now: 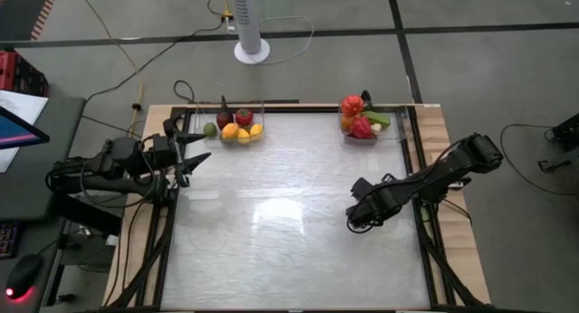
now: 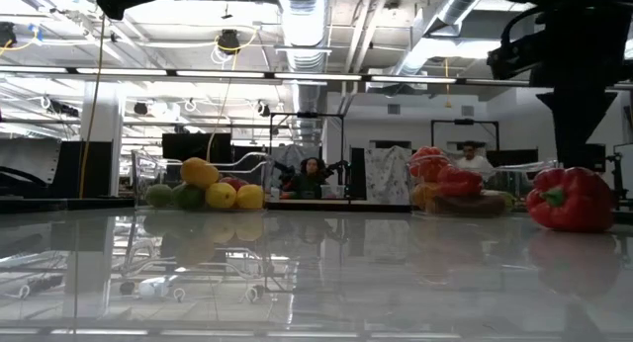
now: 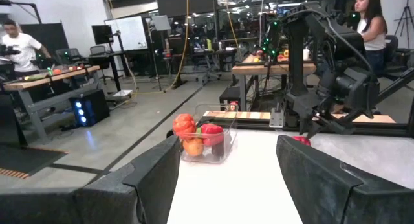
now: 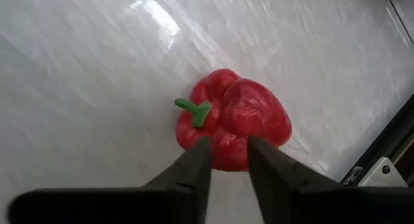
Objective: Sort produce into baskets
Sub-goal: Put the red bell pepper into the right transparent bin
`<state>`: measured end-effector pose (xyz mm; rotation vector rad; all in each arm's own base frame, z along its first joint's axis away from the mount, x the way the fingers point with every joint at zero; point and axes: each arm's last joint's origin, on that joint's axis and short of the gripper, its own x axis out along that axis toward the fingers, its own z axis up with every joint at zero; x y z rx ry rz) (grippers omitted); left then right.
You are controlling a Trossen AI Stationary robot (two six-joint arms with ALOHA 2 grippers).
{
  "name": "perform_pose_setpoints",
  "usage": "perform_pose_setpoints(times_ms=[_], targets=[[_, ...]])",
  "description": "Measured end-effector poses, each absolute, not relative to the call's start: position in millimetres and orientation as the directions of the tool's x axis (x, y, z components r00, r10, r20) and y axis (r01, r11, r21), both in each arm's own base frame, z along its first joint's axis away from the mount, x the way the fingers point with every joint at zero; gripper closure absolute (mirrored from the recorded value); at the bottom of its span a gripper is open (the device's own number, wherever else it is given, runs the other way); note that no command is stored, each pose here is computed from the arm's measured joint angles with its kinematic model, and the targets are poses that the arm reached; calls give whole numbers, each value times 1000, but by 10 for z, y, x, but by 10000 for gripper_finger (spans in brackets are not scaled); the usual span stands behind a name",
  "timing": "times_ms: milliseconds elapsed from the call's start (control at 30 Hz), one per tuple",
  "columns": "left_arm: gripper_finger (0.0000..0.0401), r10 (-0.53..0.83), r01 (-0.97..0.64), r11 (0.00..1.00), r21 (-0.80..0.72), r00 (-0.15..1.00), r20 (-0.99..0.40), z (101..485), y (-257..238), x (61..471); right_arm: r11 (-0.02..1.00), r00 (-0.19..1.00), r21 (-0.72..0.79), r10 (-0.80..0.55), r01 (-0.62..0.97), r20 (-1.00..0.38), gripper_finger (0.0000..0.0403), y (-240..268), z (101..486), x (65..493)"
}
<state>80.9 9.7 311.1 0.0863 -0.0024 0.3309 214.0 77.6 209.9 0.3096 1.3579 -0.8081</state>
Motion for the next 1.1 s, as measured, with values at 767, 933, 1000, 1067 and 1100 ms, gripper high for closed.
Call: perform_pose_setpoints(times_ms=[767,933,1000,1067,1100], targets=[[156,324,-325,942,82,946,16,3110,97,809,644,-22,-247,-336,724,-942,116,695,1783,2038],[156,325,-325,942,83,946,16,3110,97,809,628,-28,-254,-346,736,-938,164,684,1750,2014],[156,325,-325,942,83,946,16,3110,97,810,629,-28,-255,-348,734,-937,191,683,1750,2013],[156,324,-325,942,83,946,16,3111,97,809,629,-28,-258,-352,733,-936,218,682,1750,2013],[156,325,-325,942,83,946,16,3111,97,809,628,-25,-261,-359,734,-933,230,679,1751,2013]])
